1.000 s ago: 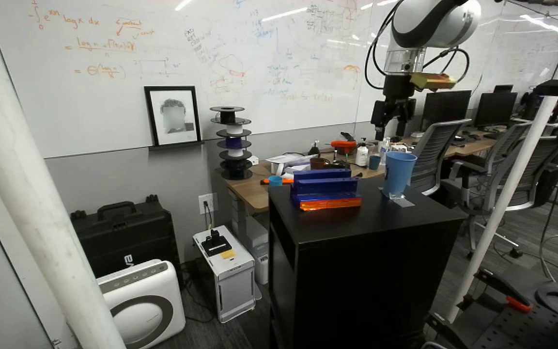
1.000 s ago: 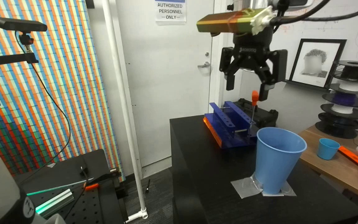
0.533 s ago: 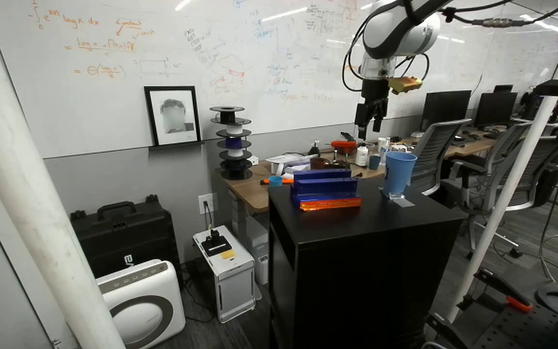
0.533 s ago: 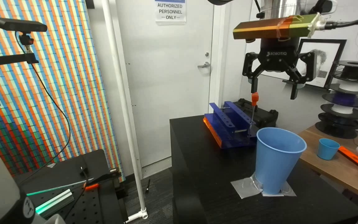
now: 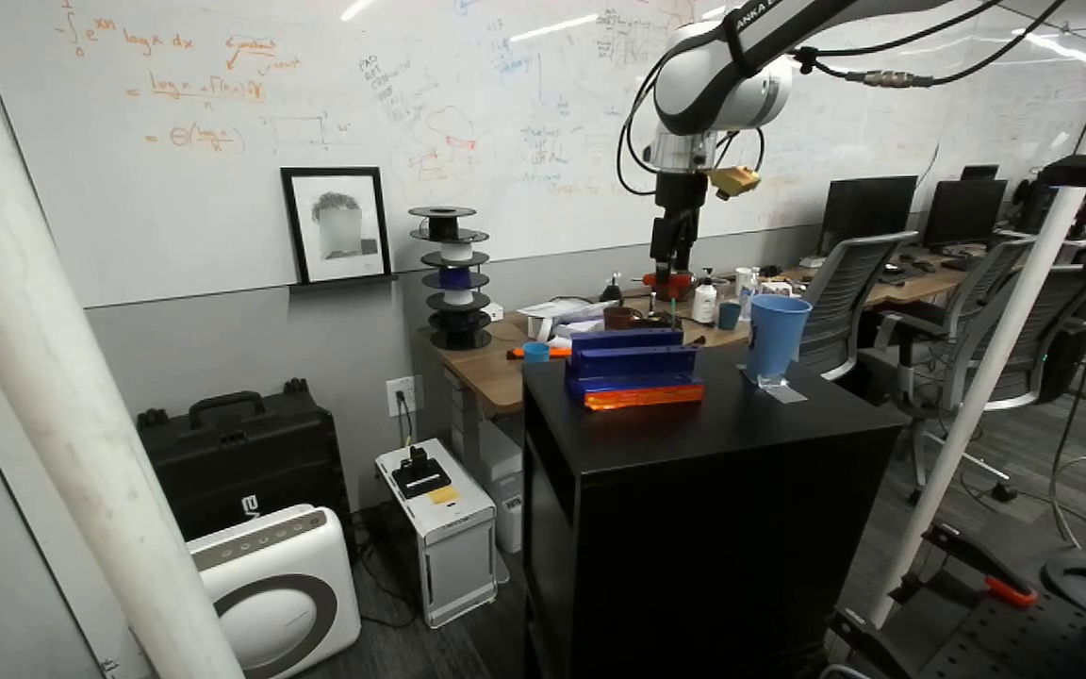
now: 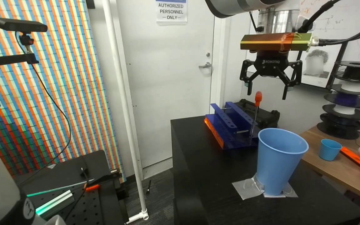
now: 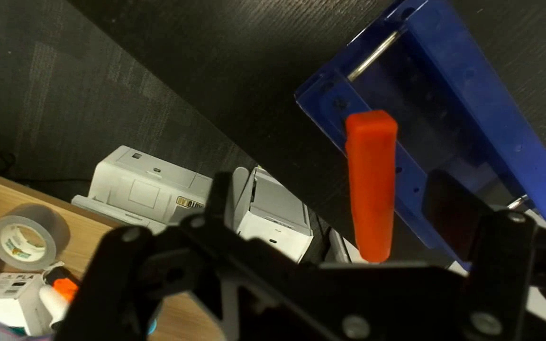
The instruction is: Put the metal object with the orange handle in the blue cup
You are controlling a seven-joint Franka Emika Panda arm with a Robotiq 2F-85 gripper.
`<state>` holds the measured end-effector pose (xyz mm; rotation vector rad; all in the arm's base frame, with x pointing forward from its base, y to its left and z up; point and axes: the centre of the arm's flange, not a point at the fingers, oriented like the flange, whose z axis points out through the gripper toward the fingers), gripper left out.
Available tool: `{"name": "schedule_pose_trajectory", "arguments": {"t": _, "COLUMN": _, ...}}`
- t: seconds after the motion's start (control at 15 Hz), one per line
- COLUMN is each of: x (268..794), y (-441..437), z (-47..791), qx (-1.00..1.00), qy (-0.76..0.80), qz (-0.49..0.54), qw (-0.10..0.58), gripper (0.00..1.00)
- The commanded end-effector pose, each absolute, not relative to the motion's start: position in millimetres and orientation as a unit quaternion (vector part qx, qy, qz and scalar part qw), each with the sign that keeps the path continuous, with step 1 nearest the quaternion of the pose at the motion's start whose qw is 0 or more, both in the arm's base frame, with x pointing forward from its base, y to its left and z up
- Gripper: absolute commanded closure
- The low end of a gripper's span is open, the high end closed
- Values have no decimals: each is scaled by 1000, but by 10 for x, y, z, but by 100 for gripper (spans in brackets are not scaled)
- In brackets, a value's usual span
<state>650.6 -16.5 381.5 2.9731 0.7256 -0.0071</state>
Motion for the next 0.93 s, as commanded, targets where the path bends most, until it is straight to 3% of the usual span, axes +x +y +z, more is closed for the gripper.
{"name": "schedule_pose_trajectory", "arguments": {"t": 0.0, "x": 6730, "y": -80, "z": 3888, "qx": 960, "qy": 277, "qz": -11, "qw": 33, "gripper": 0}}
{"name": "schedule_pose_trajectory", "arguments": {"t": 0.07, "x": 6745, "y": -57, "z": 3863, "qx": 958, "qy": 285, "qz": -16, "qw": 27, "gripper": 25}}
{"name": "schedule_pose_trajectory", "arguments": {"t": 0.2, "x": 6741, "y": -21, "z": 3806, "qx": 954, "qy": 296, "qz": -28, "qw": 22, "gripper": 34}}
{"name": "schedule_pose_trajectory", "arguments": {"t": 0.6, "x": 6665, "y": -50, "z": 3745, "qx": 954, "qy": 293, "qz": -55, "qw": 22, "gripper": 82}}
{"name": "schedule_pose_trajectory", "arguments": {"t": 0.73, "x": 6614, "y": -71, "z": 3794, "qx": 955, "qy": 291, "qz": -58, "qw": 27, "gripper": 94}}
{"name": "schedule_pose_trajectory", "arguments": {"t": 0.87, "x": 6568, "y": -98, "z": 3877, "qx": 956, "qy": 286, "qz": -54, "qw": 31, "gripper": 89}}
